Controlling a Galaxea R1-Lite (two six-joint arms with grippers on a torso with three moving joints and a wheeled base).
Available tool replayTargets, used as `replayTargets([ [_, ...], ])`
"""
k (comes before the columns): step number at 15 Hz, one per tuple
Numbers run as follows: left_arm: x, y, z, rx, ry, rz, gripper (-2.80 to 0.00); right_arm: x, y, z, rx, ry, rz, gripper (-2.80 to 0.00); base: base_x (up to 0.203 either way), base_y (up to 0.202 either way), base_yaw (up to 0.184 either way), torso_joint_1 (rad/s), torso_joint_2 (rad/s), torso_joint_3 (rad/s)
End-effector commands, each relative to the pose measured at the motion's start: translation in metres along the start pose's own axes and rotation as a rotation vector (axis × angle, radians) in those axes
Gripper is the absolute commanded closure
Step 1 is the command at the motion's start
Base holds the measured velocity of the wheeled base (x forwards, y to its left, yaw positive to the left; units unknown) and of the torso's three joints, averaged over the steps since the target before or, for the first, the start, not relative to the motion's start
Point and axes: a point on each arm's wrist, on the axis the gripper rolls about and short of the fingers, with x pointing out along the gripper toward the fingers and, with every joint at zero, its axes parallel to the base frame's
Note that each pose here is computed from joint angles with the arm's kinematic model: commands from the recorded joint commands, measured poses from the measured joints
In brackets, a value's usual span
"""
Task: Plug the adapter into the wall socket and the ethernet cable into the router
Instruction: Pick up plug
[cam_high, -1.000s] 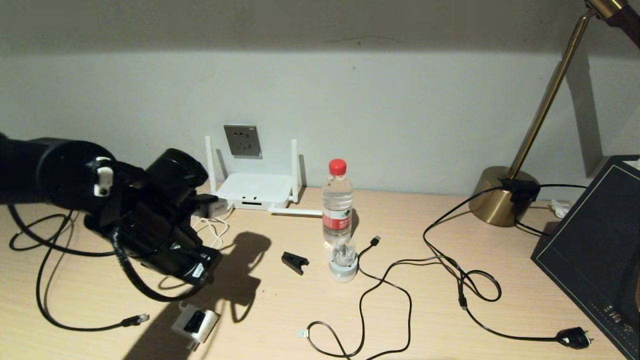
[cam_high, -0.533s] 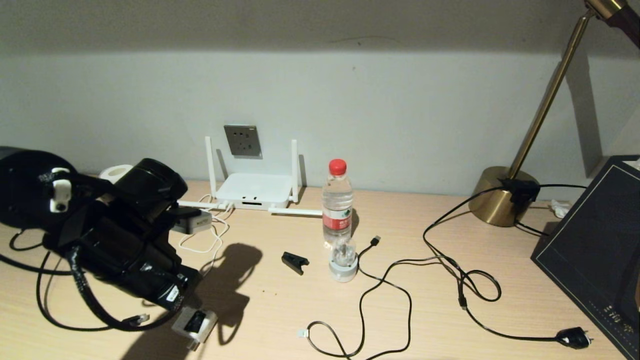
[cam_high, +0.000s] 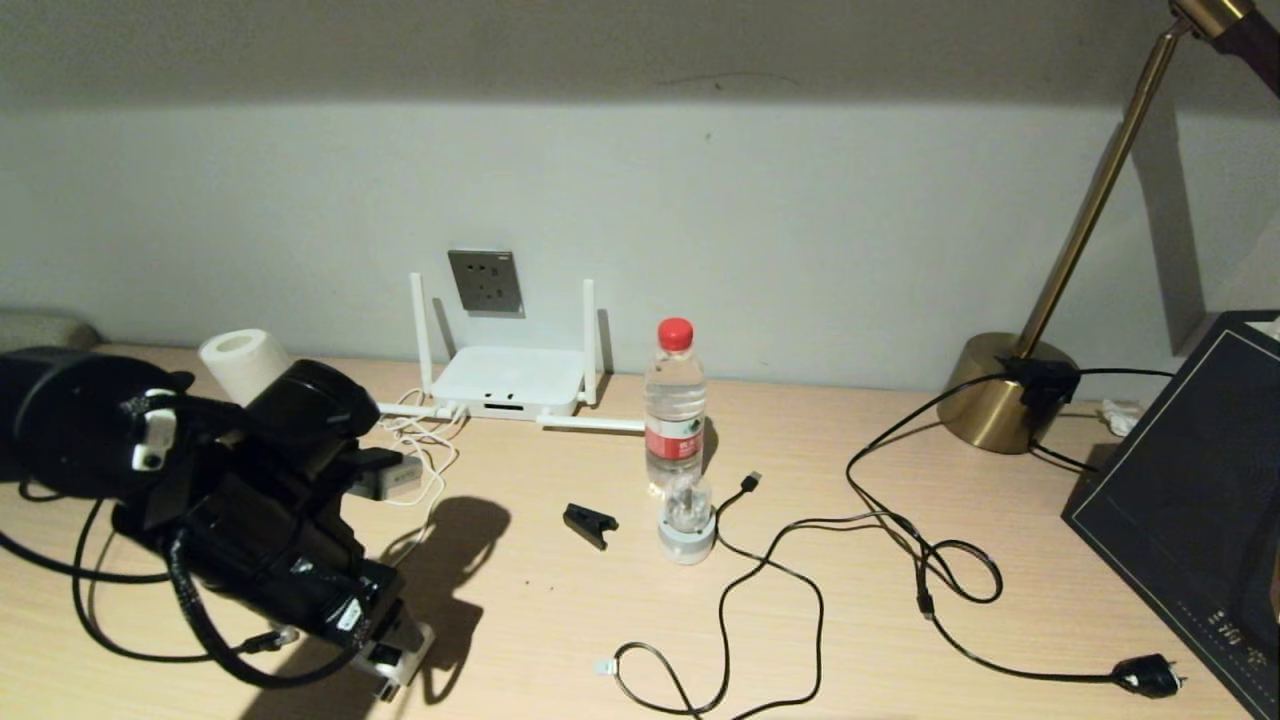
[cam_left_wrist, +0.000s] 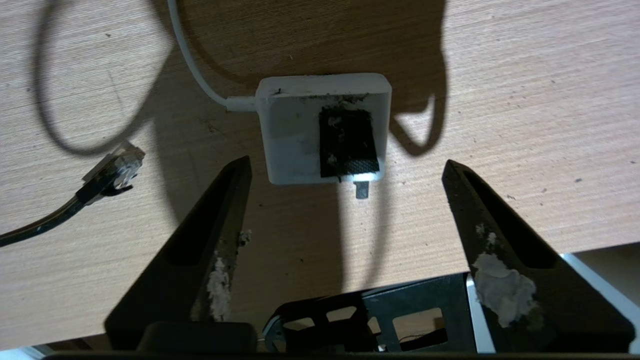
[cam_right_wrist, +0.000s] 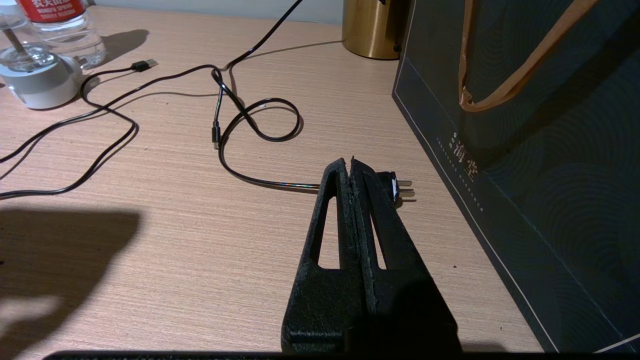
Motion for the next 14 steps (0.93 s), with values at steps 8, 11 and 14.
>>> replayTargets([
  [8,0.033,0.003,0.001,-0.004,0.054,0.003,-2.8,0.0,0.0,-0.001,0.0,0.006,0.001,0.0,0.0,0.0,0.0,0.0,0.0,0.0],
  [11,0.034,0.004,0.001,-0.002,0.057,0.003,-2.8,0.0,0.0,-0.001,0.0,0.006,0.001,0.0,0.0,0.0,0.0,0.0,0.0,0.0],
  [14,0.035,0.004,0.001,-0.003,0.057,0.004,-2.8,0.0,0.0,-0.001,0.0,0.006,0.001,0.0,0.0,0.0,0.0,0.0,0.0,0.0],
])
